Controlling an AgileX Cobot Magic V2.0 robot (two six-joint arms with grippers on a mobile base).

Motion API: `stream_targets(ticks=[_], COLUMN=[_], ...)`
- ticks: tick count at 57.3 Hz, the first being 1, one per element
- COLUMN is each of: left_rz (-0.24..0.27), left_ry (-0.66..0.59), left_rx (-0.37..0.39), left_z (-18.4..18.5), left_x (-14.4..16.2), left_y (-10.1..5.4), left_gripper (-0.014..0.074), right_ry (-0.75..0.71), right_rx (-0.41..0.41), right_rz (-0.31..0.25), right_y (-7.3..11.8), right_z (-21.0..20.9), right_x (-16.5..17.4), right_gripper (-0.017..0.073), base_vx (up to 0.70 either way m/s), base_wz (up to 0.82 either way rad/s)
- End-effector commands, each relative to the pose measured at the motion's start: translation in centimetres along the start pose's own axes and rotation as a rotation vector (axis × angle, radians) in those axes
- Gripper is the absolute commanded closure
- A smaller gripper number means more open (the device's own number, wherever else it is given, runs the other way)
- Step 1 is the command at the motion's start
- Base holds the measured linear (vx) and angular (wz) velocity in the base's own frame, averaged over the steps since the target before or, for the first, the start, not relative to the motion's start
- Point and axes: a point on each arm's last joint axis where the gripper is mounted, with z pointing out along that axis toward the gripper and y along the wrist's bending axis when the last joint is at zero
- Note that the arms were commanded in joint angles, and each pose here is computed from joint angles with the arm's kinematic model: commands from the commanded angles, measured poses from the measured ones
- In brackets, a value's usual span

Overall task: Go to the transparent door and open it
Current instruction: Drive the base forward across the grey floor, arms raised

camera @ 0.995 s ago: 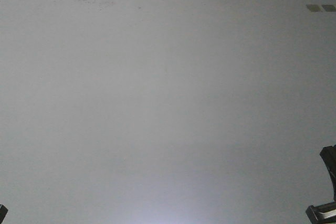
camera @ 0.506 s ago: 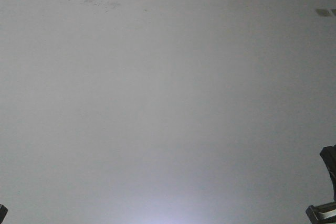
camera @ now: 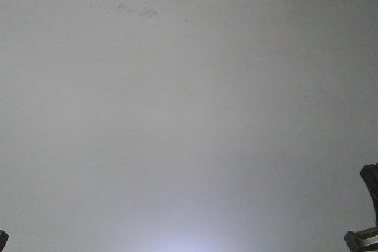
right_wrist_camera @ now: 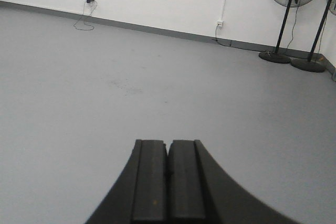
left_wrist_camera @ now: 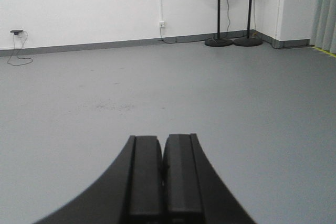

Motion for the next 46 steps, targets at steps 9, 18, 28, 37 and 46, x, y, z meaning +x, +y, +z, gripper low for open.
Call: stream_targets(ticks=[9, 18, 28, 37, 46], left_rz=[-0.005, -0.005, -0.005, -0.005, -0.005], left_ry=[-0.091, -0.091, -0.091, -0.090, -0.090], left_rx=[0.004, 0.004, 0.004, 0.004, 0.004], left_z=[-0.09, -0.09, -0.09, -0.09, -0.09], left_x=[-0.57, -0.57, -0.57, -0.56, -0.56], left_y=[-0.03, -0.03, -0.03, -0.03, -0.03], left_gripper=[0.0600, 0.0600, 0.0600, 0.0600, 0.0600], right_ry=[-0.094, -0.094, -0.094, -0.094, -0.094], right_rx=[0.025, 0.025, 0.025, 0.025, 0.025], right_rz=[-0.001, -0.001, -0.001, -0.001, -0.001], right_y=[-0.19, -0.19, -0.19, -0.19, -0.19], right_z=[-0.13, -0.13, -0.13, -0.13, -0.13], right_x=[-0.70, -0.70, -0.70, -0.70, -0.70], right_gripper=[0.0566, 0.0566, 0.0566, 0.0566, 0.0566], base_vx=[0.36, 0.40, 0.42, 0.43, 0.45], base_wz=[0.12, 0.16, 0.19, 0.21, 0.24])
